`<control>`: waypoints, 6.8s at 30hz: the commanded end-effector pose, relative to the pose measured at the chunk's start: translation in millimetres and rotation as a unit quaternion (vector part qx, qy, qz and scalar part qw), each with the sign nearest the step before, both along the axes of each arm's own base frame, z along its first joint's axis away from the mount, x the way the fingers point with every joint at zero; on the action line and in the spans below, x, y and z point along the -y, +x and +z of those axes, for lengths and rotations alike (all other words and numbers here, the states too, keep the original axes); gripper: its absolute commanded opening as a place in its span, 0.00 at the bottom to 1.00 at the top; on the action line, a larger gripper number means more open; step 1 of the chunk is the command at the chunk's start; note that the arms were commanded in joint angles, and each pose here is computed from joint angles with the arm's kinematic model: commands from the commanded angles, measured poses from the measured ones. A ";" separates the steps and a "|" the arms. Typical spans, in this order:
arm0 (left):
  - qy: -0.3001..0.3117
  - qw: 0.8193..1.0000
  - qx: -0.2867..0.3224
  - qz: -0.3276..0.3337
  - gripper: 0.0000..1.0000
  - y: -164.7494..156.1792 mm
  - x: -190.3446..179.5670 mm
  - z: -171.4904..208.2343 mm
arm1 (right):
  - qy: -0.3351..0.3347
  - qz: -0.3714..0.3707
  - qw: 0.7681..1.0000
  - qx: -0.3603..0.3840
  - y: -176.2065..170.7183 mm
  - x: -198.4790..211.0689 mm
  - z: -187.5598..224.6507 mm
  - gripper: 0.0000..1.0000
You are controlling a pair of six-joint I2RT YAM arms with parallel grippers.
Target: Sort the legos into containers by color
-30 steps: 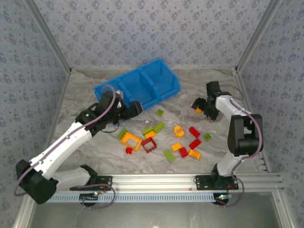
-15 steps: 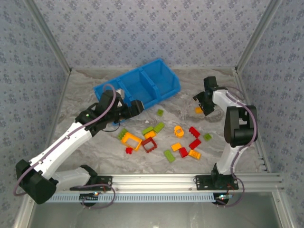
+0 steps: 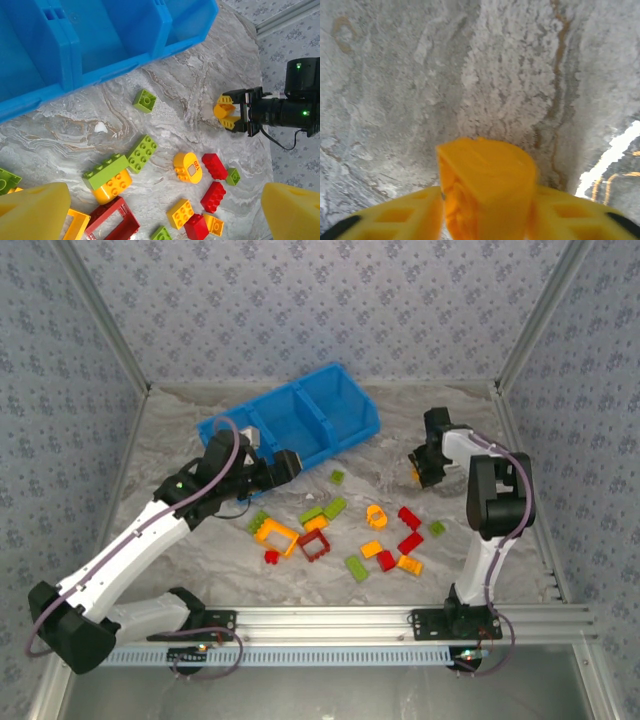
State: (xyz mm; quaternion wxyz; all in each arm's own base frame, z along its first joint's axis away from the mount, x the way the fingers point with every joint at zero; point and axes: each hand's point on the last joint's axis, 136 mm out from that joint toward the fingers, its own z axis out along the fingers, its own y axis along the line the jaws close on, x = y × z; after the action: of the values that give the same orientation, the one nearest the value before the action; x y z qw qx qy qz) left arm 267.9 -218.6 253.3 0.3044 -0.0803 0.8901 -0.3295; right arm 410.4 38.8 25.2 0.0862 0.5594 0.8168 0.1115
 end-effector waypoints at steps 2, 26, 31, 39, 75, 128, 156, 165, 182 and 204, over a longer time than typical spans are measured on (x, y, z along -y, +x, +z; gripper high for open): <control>-0.023 0.999 0.022 -0.008 0.98 -1.7 4.2 25.0 | -0.016 0.008 1.000 0.016 8.8 -1.8 7.2 0.34; -0.027 0.996 0.003 0.089 0.98 6.9 -49.3 25.4 | -0.071 0.373 0.905 0.191 142.8 -197.3 74.7 0.34; -0.002 0.995 -0.025 0.093 0.98 -4.8 -58.0 6.7 | -0.050 0.364 0.916 0.162 146.4 -194.5 56.5 0.36; 0.105 0.966 -0.175 0.157 0.95 -45.6 -99.0 -80.5 | -0.051 0.378 0.912 0.153 142.6 -210.3 53.5 0.62; 0.211 0.868 -0.341 0.294 0.98 -23.0 -73.3 -208.0 | 0.020 0.584 0.710 0.393 -143.4 -205.7 209.5 0.89; 0.241 0.959 -0.116 0.094 0.59 160.8 61.2 -87.1 | -0.019 0.437 0.817 0.377 -82.1 -151.6 228.2 0.89; 0.273 0.928 -0.225 0.118 0.75 177.8 46.1 -174.0 | -0.105 0.383 0.886 0.240 -99.2 -81.2 173.4 0.86; 0.248 0.946 -0.176 0.115 0.84 183.7 50.7 -115.4 | -0.139 0.429 0.878 0.158 -129.7 -77.4 146.4 0.80; 0.206 0.962 -0.156 0.089 0.86 111.5 19.4 -98.5 | -0.153 0.626 0.765 0.017 -140.5 -124.2 53.0 0.79; 0.257 0.950 -0.159 0.084 0.50 153.0 10.8 -125.0 | -0.120 0.597 0.792 0.052 -137.9 -125.9 68.4 0.79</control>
State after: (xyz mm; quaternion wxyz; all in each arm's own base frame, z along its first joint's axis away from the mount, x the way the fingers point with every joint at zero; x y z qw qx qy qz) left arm 418.4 -233.5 106.0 0.1729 -0.1275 0.9751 -0.0550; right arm 276.5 163.0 102.5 0.1295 -0.0606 0.9877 0.0624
